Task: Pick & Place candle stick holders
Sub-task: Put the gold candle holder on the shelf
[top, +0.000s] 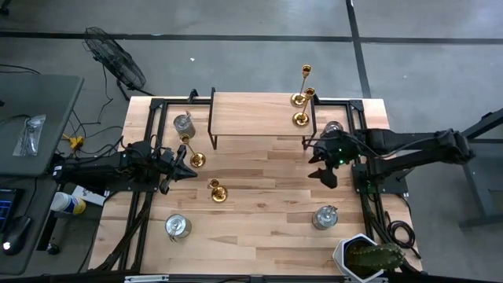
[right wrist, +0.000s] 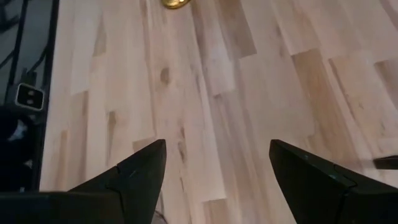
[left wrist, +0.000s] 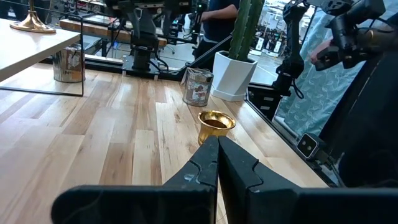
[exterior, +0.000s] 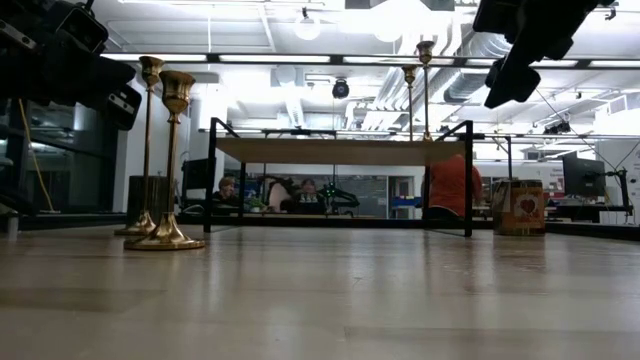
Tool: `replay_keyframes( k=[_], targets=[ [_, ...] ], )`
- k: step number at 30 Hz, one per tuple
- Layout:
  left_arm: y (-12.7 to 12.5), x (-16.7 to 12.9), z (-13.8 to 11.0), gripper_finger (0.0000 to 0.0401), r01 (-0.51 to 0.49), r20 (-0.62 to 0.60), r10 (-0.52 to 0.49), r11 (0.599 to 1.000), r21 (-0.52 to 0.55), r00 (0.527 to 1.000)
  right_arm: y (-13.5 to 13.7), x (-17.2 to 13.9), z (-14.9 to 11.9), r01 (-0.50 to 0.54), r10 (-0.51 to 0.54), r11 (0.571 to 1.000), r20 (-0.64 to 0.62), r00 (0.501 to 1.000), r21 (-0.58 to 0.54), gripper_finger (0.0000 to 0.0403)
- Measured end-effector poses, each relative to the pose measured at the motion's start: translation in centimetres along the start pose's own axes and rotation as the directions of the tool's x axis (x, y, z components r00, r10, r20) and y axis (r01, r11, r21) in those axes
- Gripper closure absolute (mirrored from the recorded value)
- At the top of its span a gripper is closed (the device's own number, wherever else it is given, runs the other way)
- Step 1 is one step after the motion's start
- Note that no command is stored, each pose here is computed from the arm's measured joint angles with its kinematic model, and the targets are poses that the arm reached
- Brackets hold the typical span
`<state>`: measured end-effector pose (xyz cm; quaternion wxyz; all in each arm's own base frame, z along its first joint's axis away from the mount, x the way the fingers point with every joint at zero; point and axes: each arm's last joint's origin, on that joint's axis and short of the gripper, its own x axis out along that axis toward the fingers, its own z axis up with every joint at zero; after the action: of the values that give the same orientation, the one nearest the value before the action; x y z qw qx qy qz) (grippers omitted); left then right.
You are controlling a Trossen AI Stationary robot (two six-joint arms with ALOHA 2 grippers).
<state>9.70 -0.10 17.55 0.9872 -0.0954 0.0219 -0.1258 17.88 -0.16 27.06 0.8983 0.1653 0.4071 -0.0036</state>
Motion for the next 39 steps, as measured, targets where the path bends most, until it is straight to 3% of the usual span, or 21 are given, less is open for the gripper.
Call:
replay_keyframes(
  k=[8, 20, 39],
  targets=[
    [0.0, 0.0, 0.0, 0.0401, 0.0, 0.0, 0.0, 1.0, 0.0, 1.0, 0.7, 0.1, -0.2, -0.005, 0.005, 1.0, -0.006, 1.0, -0.02, 0.0125],
    [0.0, 0.0, 0.1, 0.0401, 0.003, 0.008, -0.003, 1.0, 0.003, 1.0, 1.8, 0.2, -0.6, -0.003, 0.004, 0.997, -0.007, 1.0, 0.079, 0.0125],
    [0.1, 0.0, 0.1, 0.0401, -0.032, 0.019, 0.032, 0.999, -0.03, 0.999, 2.7, 0.2, -0.5, -0.048, 0.047, 0.997, 0.023, 0.999, 0.063, 0.0125]
  ],
)
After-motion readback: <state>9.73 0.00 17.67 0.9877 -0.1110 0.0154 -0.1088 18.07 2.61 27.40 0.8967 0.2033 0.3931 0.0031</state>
